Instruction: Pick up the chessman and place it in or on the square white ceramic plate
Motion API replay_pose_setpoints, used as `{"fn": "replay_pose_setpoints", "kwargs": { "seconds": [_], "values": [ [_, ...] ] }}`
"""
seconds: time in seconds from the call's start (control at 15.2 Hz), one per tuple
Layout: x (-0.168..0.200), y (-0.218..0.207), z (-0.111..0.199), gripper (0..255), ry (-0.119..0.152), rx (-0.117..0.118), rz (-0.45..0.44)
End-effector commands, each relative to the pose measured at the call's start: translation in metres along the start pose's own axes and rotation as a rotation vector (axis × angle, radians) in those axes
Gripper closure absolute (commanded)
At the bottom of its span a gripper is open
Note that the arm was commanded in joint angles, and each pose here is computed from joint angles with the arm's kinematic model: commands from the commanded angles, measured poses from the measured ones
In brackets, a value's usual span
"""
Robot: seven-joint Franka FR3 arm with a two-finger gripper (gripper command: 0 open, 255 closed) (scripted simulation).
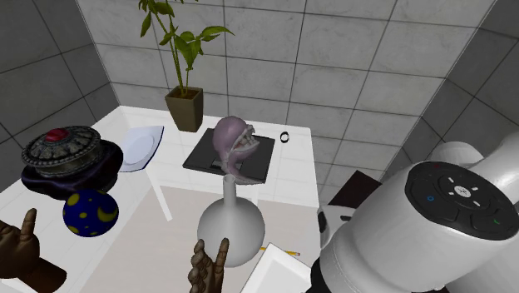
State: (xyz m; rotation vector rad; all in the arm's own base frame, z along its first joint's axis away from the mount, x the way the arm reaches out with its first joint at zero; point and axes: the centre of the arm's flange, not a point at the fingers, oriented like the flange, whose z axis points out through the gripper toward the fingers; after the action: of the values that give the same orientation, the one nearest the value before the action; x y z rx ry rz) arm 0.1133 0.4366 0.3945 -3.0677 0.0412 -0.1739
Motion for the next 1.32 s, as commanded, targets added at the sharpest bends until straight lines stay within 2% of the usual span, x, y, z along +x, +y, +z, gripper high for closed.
{"fn": "replay_pose_setpoints", "kwargs": {
  "seconds": [0.0,0.66,1.19,1.25],
  "values": [
    [-0.001,0.001,0.010,255,0.000,0.001,0.000],
    [-0.007,0.005,0.064,255,0.000,0.001,0.000],
    [-0.007,0.005,0.064,255,0.000,0.001,0.000],
    [-0.007,0.005,0.064,0,0.000,0.001,0.000]
  ]
}}
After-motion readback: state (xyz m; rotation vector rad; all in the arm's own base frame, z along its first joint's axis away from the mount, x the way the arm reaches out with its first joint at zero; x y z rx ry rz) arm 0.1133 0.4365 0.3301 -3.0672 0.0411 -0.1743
